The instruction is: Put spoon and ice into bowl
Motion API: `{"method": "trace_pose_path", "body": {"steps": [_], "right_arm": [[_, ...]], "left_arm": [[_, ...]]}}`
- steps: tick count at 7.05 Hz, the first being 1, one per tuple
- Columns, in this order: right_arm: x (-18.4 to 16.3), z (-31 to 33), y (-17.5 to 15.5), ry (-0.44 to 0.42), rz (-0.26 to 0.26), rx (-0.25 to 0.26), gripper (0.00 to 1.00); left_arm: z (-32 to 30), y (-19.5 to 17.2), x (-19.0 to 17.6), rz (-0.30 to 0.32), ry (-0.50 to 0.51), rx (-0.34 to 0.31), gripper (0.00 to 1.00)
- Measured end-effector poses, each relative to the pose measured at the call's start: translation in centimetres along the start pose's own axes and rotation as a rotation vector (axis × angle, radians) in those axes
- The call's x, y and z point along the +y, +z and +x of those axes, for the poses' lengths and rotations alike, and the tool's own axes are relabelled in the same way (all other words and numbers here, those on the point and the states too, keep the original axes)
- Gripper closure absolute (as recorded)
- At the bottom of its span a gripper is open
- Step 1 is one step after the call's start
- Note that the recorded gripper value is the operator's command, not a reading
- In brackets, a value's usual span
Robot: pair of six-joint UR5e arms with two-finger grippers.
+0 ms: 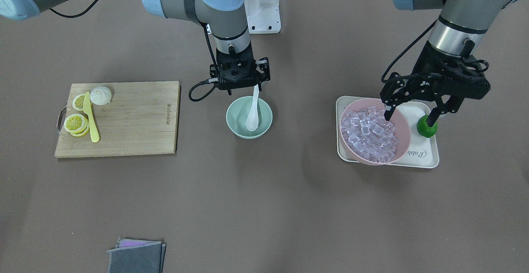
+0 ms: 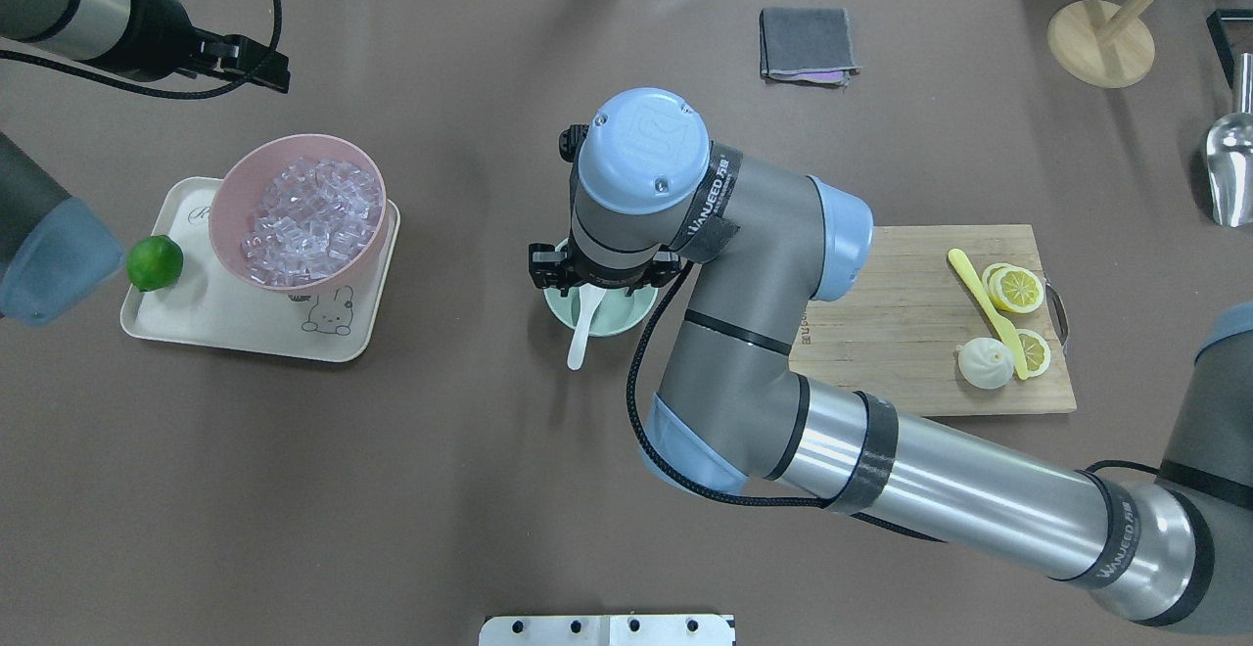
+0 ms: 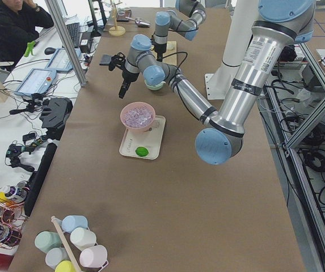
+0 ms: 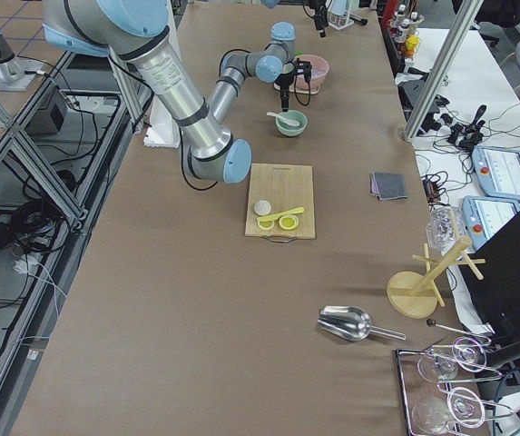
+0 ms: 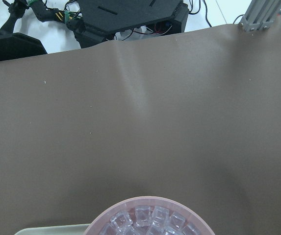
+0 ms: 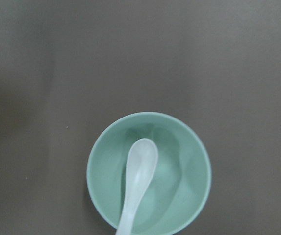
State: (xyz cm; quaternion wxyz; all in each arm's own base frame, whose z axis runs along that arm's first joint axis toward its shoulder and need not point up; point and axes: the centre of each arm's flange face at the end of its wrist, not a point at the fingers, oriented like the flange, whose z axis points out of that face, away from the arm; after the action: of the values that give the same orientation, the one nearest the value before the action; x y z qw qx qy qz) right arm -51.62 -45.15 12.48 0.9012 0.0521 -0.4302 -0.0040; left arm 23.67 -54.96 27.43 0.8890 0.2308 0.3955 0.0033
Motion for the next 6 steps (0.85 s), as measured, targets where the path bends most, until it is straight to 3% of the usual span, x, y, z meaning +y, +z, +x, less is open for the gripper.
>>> {"method": "trace_pose_path", "body": {"steps": [1,3,6], "right_arm": [[-2.0,4.2,-2.8,-0.026,-0.012,0.007,0.0],[-5.7,17.7,-7.6,-0.159,-0.034,0.028,0.0],[-6.5,40.2,-11.3,-0.28,-0.068,0.071,0.0]], "left_arm": [[-0.3,0.0,-0.1,0.002,-0.002,-0.002,0.02],[-3.9,-0.9,-0.9,0.009,0.024,-0.035,0.02],[-19.6,-3.2,-2.0,-0.079,0.073,-0.032,0.02]]}}
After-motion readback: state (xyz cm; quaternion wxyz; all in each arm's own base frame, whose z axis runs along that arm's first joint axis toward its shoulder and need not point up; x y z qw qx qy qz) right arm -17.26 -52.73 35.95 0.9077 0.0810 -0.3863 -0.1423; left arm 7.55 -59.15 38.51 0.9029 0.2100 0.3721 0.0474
